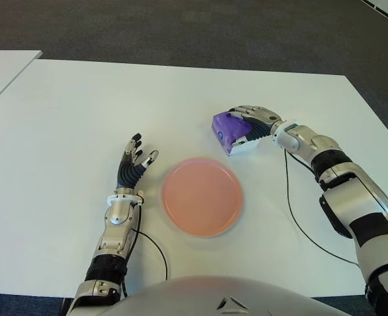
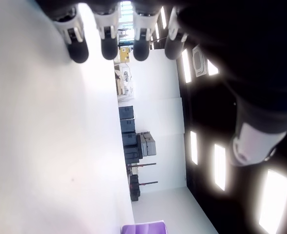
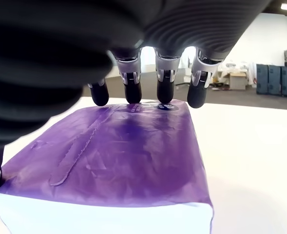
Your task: Put the tissue paper into the plate.
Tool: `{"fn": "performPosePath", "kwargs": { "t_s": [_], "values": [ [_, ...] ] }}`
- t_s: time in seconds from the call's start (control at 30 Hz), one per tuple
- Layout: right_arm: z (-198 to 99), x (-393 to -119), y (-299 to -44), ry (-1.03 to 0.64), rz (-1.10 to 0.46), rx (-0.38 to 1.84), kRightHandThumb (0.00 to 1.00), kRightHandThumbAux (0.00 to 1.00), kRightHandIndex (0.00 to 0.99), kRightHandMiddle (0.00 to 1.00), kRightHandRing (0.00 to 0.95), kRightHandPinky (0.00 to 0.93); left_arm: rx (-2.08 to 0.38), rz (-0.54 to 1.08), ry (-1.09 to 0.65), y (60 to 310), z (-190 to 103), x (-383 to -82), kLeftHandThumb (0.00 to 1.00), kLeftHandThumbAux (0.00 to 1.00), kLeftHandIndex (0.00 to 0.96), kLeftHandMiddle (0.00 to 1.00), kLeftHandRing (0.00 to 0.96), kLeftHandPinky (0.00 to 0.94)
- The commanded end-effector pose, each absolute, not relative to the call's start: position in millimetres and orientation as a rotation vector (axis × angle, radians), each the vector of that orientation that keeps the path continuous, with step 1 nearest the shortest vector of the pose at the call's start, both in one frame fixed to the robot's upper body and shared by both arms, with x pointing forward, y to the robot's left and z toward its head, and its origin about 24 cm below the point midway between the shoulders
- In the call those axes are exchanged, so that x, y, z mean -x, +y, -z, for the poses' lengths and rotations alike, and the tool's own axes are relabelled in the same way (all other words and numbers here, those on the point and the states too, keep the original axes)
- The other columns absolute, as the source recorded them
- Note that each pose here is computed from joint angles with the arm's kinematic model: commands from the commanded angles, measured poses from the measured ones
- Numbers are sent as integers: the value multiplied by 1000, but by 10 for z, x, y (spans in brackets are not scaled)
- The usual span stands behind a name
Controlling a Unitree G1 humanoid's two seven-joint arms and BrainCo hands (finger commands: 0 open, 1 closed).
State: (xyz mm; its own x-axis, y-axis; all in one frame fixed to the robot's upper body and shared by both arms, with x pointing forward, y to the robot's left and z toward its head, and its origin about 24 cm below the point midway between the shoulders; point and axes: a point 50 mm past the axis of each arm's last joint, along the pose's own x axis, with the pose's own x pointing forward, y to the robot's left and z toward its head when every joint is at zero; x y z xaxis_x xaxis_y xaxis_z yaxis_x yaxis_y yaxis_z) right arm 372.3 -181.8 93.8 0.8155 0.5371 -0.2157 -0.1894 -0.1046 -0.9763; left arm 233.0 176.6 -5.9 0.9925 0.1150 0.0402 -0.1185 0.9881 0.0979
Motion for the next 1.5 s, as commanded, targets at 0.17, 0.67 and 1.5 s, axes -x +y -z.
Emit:
{"fn": "performPosePath", "kwargs": {
  "t_s": [0.17,0.67,1.5],
  "values": [
    [-751,-3605,-1862,-242,-731,1580,230,437,0,17,0,0,-104,-128,-5,1797,110,-2283,0,588,0,0,0,0],
    [-651,-3547,-1862,-238,-762,1584,226,451,0,24,0,0,-96,-143,-6,1815,114,-2283,0,600,0,0,0,0],
    [-566,-3502,-1873,-225,-775,1583,243,472,0,16,0,0,-90,-140,-6,1814,110,-2280,0,599,0,0,0,0]
  ]
}}
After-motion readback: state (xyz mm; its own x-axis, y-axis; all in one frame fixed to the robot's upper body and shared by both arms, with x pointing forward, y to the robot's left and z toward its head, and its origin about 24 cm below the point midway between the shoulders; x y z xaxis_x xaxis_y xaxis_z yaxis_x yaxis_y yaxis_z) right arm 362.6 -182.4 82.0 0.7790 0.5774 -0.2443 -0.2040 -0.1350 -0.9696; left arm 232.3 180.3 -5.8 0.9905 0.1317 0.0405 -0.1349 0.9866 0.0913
